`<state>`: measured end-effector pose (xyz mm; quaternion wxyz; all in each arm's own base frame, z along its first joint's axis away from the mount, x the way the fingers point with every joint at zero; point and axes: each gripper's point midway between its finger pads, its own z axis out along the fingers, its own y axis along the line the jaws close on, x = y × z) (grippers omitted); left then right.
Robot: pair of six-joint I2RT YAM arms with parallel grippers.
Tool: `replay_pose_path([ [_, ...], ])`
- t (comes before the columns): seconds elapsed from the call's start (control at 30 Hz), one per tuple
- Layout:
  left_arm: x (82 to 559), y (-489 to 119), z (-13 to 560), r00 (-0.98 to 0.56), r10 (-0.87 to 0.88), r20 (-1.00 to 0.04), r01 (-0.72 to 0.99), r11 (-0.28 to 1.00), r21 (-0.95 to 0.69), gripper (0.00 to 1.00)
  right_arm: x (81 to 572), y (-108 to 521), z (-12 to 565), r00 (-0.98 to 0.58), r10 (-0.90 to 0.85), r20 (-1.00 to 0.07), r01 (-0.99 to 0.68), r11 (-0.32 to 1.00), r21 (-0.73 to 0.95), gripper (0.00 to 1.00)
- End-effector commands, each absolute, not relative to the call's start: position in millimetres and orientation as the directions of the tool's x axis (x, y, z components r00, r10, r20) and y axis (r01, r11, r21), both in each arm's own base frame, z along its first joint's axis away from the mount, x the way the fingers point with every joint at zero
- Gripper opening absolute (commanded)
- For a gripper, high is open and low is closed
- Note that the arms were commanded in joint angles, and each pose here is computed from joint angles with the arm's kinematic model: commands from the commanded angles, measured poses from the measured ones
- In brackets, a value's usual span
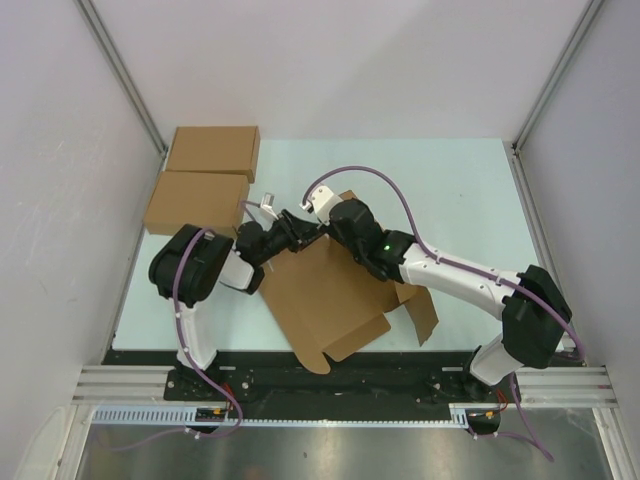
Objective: Fold the paper box
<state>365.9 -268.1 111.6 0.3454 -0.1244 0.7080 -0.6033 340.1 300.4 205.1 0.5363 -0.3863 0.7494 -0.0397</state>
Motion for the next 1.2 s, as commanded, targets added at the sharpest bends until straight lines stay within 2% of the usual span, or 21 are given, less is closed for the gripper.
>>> replay_pose_path([
  [0.0,346,-282,187,-0.594,-0.575,-0.563,0.594,0.158,-0.789,0.43,338,305,213,-0.141,-0.598,-0.789,-0.55,0.71,-0.439,0.21],
  [0.17,345,-283,185,-0.546,-0.56,-0.623,0.631,0.213,-0.745,0.47,340,302,211,-0.153,-0.598,-0.786,-0.551,0.712,-0.435,0.27],
  [0.53,359,-290,175,-0.497,-0.532,-0.686,0.631,0.321,-0.706,0.49,342,305,200,-0.175,-0.607,-0.775,-0.572,0.704,-0.422,0.28],
  [0.77,358,-294,168,-0.509,-0.536,-0.673,0.621,0.313,-0.719,0.47,344,301,207,-0.174,-0.602,-0.779,-0.559,0.712,-0.426,0.38],
  [1.17,358,-293,153,-0.534,-0.535,-0.654,0.587,0.323,-0.743,0.46,348,298,215,-0.177,-0.576,-0.798,-0.542,0.734,-0.41,0.4],
])
